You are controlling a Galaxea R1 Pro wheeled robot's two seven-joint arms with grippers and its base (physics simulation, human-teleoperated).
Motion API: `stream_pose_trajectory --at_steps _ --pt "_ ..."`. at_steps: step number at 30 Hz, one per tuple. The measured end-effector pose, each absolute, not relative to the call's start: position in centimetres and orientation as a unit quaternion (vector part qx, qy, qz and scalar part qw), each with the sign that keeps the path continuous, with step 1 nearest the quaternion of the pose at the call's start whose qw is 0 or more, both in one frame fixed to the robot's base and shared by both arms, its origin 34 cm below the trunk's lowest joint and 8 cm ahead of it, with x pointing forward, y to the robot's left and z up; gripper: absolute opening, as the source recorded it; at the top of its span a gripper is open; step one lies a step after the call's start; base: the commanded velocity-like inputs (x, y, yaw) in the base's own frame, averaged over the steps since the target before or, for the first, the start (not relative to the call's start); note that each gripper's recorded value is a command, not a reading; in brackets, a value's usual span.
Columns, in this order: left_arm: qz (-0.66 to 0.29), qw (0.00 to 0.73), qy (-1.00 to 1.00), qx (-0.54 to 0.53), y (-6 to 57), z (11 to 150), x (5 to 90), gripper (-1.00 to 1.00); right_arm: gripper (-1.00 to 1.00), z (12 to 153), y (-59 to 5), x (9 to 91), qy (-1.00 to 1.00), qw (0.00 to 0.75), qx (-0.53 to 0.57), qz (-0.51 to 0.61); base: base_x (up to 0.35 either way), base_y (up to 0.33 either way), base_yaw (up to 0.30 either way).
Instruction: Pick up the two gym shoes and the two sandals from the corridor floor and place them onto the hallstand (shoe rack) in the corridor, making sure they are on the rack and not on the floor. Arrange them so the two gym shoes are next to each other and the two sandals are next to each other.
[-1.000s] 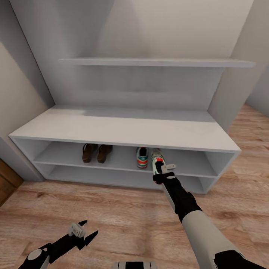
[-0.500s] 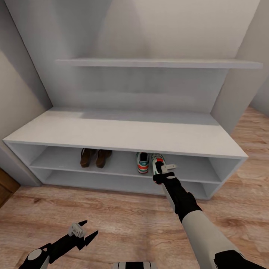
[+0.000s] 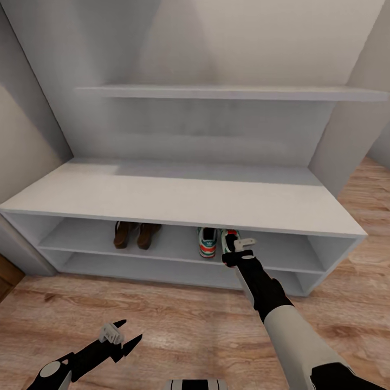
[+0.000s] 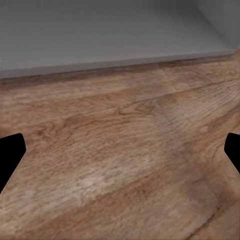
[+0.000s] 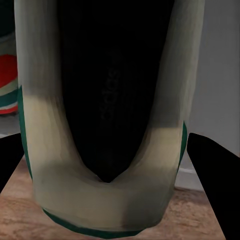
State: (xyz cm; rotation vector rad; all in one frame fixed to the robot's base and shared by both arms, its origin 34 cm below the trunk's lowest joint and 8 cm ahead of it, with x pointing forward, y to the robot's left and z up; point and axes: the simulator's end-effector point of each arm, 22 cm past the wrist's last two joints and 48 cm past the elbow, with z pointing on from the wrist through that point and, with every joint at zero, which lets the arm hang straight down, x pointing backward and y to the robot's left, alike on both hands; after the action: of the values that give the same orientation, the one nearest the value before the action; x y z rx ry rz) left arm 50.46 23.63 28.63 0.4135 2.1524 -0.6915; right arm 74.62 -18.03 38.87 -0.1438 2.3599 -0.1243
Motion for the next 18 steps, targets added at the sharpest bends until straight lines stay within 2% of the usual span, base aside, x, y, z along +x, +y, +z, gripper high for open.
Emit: stream_pose_trajectory --at_steps 12,18 --pt "-0.275 0.409 0.854 0.165 23.61 28.65 50.48 1.0 -1.0 38.88 -17.98 74.62 0.923 0.378 -0.058 -0.049 0.045 0.0 0.0" --pt "-0.274 0.409 0.855 0.164 23.65 28.63 50.46 1.0 -1.0 38.88 -17.98 74.62 0.923 0.378 -0.058 -0.049 0.13 0.0 0.0"
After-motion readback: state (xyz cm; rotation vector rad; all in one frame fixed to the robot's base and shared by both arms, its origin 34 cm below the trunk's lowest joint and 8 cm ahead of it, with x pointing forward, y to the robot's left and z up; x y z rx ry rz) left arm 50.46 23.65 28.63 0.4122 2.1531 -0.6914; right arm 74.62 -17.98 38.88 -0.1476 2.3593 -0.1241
